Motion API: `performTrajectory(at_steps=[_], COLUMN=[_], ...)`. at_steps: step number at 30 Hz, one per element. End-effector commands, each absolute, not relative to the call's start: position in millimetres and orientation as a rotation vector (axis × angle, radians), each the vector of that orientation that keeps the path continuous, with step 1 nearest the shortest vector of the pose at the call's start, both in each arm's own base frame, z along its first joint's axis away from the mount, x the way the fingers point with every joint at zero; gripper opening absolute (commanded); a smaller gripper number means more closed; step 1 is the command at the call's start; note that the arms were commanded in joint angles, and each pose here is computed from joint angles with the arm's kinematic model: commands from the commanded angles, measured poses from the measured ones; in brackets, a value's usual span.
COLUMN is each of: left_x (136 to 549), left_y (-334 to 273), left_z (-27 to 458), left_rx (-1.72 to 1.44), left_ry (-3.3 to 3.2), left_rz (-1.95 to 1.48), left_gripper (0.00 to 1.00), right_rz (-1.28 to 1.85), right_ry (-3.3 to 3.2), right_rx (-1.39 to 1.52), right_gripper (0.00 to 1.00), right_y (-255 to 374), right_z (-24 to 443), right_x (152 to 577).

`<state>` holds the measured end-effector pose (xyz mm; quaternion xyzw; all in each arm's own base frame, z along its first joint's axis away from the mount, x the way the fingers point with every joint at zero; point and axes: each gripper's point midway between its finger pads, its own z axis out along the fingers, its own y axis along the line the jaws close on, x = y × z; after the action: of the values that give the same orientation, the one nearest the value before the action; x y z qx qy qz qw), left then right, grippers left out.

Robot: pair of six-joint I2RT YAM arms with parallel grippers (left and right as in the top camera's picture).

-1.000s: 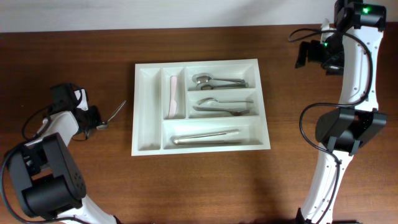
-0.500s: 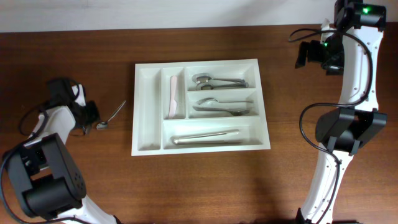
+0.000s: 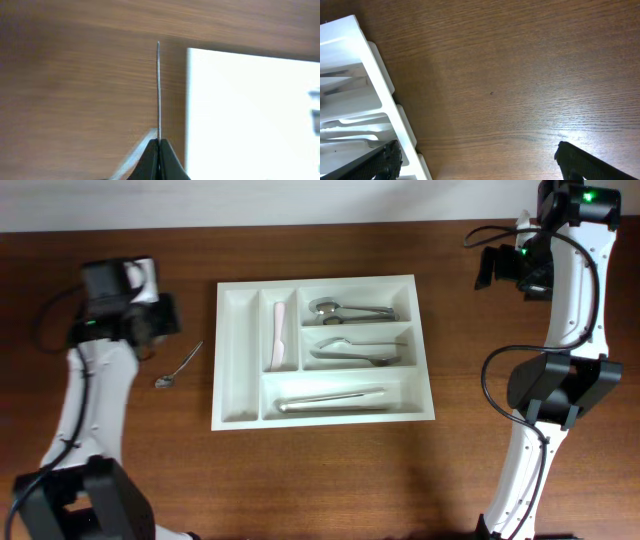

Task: Pack container
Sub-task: 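Carry the spoon to the leftmost compartment and release it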

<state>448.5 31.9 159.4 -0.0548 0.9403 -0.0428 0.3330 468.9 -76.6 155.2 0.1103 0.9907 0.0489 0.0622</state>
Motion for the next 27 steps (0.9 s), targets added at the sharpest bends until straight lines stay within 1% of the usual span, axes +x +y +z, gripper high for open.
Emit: performTrajectory(at_steps=[1, 6, 10, 15, 18, 19, 20, 21, 22, 23, 24, 25, 27], left_x=[453.6, 459.6, 459.0, 456.2, 454.3, 454.1, 454.2, 454.7, 455.9, 457.5, 458.8, 459.7, 461.6], left_y=[-11.4, -51.5, -68.0, -73.7, -74.3, -74.0, -73.9, -73.9, -74.1, -74.0, -74.0, -74.0, -73.5], left_z=[160.6, 147.8, 122.6, 78.4, 62.2, 59.8, 59.7, 59.9, 60.8, 61.8, 62.7, 63.7, 67.2], left_rx=[-0.165, -0.185, -0.192, -0.241, -0.241, -0.242, -0.242, -0.242, -0.241, -0.241, -0.241, -0.241, -0.220], left_ry=[2.453, 2.457, 2.507, 2.606, 2.643, 2.649, 2.648, 2.646, 2.640, 2.633, 2.627, 2.624, 2.620], left_rz=[-0.181, -0.132, -0.097, -0.100, -0.094, -0.092, -0.091, -0.091, -0.092, -0.094, -0.092, -0.093, -0.089], left_gripper=[0.02, 0.02, 0.02, 0.02, 0.02, 0.04, 0.13, 0.32, 0.47, 0.58, 0.65, 0.68, 0.68], right_rz=[0.133, 0.133, 0.133, 0.133, 0.133, 0.133, 0.133, 0.133, 0.133, 0.133, 0.133, 0.133, 0.133], right_ry=[2.977, 2.977, 2.977, 2.977, 2.977, 2.977, 2.977, 2.977, 2.977, 2.977, 2.977, 2.977, 2.977], right_rx=[0.338, 0.338, 0.338, 0.338, 0.338, 0.338, 0.338, 0.338, 0.338, 0.338, 0.338, 0.338, 0.338], right_gripper=[0.99, 0.99, 0.99, 0.99, 0.99, 0.99, 0.99, 0.99, 0.99, 0.99, 0.99, 0.99, 0.99], right_y=[-77.0, -77.0, -77.0, -77.0, -77.0, -77.0, -77.0, -77.0, -77.0, -77.0, -77.0, -77.0, -77.0], right_z=[160.0, 160.0, 160.0, 160.0, 160.0, 160.0, 160.0, 160.0, 160.0, 160.0, 160.0, 160.0, 160.0], right_x=[471.3, 471.3, 471.3, 471.2, 471.3, 471.3, 471.3, 471.3, 471.3, 471.3, 471.3, 471.3, 471.3])
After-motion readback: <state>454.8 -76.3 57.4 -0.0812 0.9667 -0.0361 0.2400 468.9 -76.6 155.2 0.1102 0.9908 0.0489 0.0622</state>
